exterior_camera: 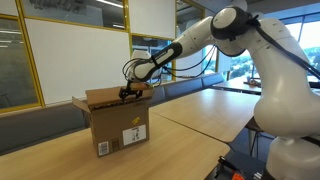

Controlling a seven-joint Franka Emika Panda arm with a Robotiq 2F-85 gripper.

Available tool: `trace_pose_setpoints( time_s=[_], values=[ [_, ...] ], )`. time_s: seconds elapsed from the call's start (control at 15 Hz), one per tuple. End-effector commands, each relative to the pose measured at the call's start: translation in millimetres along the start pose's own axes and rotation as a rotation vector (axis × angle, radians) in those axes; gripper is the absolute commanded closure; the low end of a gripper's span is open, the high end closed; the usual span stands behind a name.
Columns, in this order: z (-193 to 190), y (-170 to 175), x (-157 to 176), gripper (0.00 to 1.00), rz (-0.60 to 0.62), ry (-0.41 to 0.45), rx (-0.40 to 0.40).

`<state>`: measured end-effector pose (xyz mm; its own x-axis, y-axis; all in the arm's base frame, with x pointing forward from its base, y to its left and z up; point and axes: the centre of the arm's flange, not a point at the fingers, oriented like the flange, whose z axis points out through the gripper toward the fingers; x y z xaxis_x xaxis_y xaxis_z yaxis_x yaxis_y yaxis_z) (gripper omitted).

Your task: Put the rope, the measuring tape at the right, the turnip plushie and the measuring tape in the box respectively

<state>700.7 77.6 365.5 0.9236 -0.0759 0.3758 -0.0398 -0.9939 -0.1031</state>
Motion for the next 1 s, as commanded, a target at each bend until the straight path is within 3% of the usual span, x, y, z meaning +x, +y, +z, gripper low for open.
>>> trace_pose_setpoints(
  time_s=[0.0,0.4,0.93],
  values=[
    [6,-15,41,0.0,0.028,0.021,0.006],
    [-8,-26,44,0.0,0.049,0.021,-0.045],
    [-98,-30,-10,0.0,0.013,0.058,-0.182]
  ],
)
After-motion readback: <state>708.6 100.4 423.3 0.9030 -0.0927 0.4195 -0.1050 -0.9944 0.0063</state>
